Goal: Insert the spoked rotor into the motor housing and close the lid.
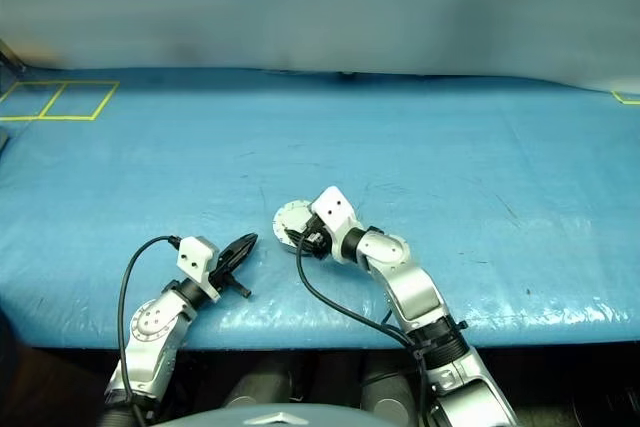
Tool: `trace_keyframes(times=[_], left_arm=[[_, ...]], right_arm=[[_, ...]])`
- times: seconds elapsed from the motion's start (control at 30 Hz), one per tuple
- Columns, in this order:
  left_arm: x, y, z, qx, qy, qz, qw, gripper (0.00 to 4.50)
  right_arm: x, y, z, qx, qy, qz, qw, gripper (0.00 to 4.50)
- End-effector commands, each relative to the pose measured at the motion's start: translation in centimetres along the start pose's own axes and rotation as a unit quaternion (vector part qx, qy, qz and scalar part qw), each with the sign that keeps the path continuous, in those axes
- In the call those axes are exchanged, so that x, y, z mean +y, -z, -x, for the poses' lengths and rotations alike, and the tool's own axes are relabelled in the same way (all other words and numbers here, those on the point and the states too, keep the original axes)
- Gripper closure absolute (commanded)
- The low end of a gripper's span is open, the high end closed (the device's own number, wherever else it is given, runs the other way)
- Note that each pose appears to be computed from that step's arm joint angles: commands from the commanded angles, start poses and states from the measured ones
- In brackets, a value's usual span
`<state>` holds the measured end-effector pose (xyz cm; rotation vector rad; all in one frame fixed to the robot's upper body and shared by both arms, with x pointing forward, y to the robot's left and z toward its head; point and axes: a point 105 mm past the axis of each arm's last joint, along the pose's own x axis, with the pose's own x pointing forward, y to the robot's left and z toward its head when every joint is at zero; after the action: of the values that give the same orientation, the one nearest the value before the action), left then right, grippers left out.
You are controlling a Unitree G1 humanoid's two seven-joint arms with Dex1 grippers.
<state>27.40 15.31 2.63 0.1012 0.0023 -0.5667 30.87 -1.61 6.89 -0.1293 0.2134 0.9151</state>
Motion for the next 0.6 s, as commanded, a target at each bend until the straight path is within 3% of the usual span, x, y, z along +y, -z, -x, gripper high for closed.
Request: trace_keyframes(times=[0.03,0.6], left_arm=[[-0.1,-1.1,-0.4,-0.024,0.005,-0.009,1.0,4.5],[-0.3,-1.0,-0.4,-0.021,0.009,-0.007,1.0,4.5]], right_arm=[[0.5,-1.7,-0.2,-0.018,-0.007,0.019,1.0,1.49],[-0.2,0.7,-0.1,0.048,0.0,0.057,0.997,1.49]])
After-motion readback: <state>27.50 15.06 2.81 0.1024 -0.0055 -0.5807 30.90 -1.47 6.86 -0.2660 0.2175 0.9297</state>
